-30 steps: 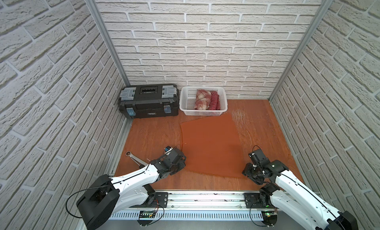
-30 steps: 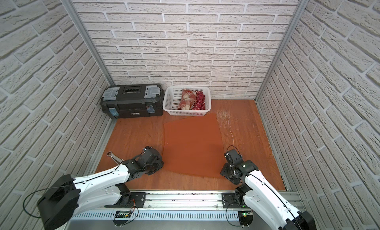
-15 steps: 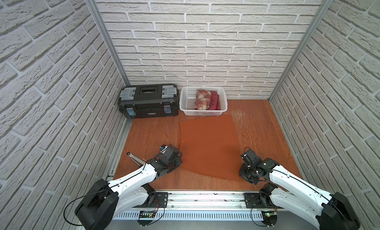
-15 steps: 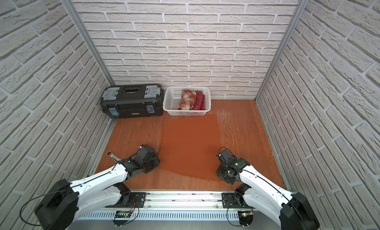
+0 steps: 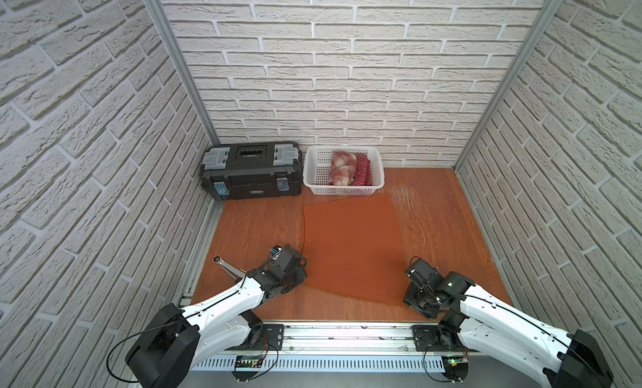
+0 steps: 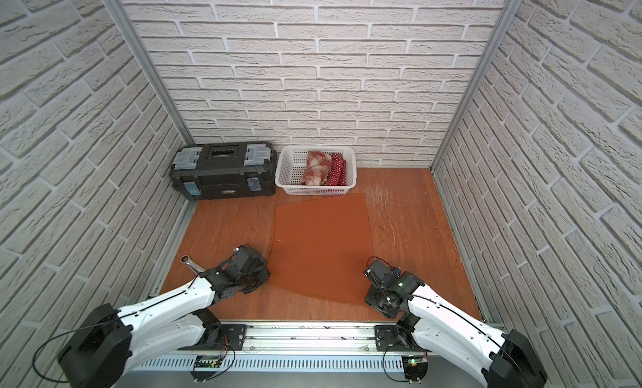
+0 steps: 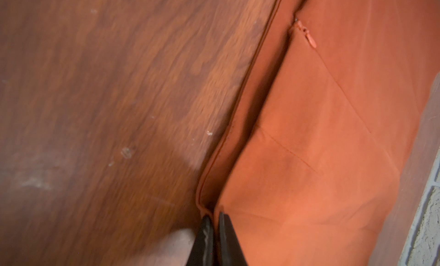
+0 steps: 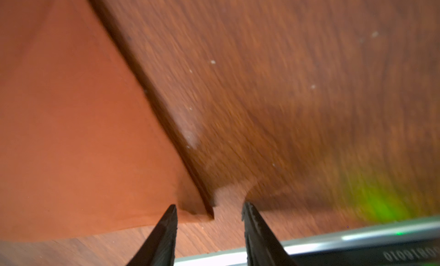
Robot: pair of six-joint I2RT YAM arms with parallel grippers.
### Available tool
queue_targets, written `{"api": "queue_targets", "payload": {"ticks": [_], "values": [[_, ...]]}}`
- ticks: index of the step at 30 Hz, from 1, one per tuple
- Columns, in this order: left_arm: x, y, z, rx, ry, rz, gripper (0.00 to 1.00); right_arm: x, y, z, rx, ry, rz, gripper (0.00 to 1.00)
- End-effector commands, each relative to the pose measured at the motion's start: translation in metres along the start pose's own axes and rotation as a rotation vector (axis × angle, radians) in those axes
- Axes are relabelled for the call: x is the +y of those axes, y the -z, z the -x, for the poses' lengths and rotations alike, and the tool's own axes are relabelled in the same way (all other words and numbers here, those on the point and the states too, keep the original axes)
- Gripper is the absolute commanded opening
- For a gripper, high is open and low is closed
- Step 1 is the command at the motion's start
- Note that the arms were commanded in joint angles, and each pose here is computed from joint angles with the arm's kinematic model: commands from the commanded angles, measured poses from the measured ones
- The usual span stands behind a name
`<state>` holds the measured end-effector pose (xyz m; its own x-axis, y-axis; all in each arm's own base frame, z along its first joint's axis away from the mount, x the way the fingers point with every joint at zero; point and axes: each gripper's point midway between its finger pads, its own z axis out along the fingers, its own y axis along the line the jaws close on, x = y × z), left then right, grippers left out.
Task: Roll up the skirts
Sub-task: Fold the skirt at the center of the board.
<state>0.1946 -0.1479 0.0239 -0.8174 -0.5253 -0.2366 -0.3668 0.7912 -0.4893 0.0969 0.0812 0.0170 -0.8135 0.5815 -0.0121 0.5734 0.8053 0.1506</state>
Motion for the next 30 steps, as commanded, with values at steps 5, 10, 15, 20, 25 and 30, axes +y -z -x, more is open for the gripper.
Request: {"api": "queue_targets", "payload": {"ticks": [5, 10, 15, 20, 25, 30], "values": [[0.002, -0.004, -0.003, 0.009, -0.007, -0.006, 0.0, -0.003, -0.009, -0.006, 0.021, -0.009, -0.053, 0.38], [0.0, -0.005, -0.004, 0.016, -0.007, -0.013, 0.0, 0.001, -0.018, -0.004, 0.009, -0.006, -0.072, 0.29], [0.0, -0.005, -0.004, 0.019, -0.009, -0.012, 0.0, 0.004, -0.017, 0.0, -0.014, 0.009, -0.076, 0.3], [-0.003, -0.006, -0.004, 0.022, -0.013, -0.019, 0.0, 0.005, -0.02, 0.002, -0.023, 0.008, -0.074, 0.21], [-0.004, -0.006, -0.006, 0.026, -0.018, -0.02, 0.0, 0.01, -0.025, 0.005, -0.033, 0.012, -0.072, 0.13], [-0.004, -0.005, -0.007, 0.029, -0.021, -0.022, 0.0, 0.009, -0.025, 0.006, -0.031, 0.041, -0.098, 0.02]]}}
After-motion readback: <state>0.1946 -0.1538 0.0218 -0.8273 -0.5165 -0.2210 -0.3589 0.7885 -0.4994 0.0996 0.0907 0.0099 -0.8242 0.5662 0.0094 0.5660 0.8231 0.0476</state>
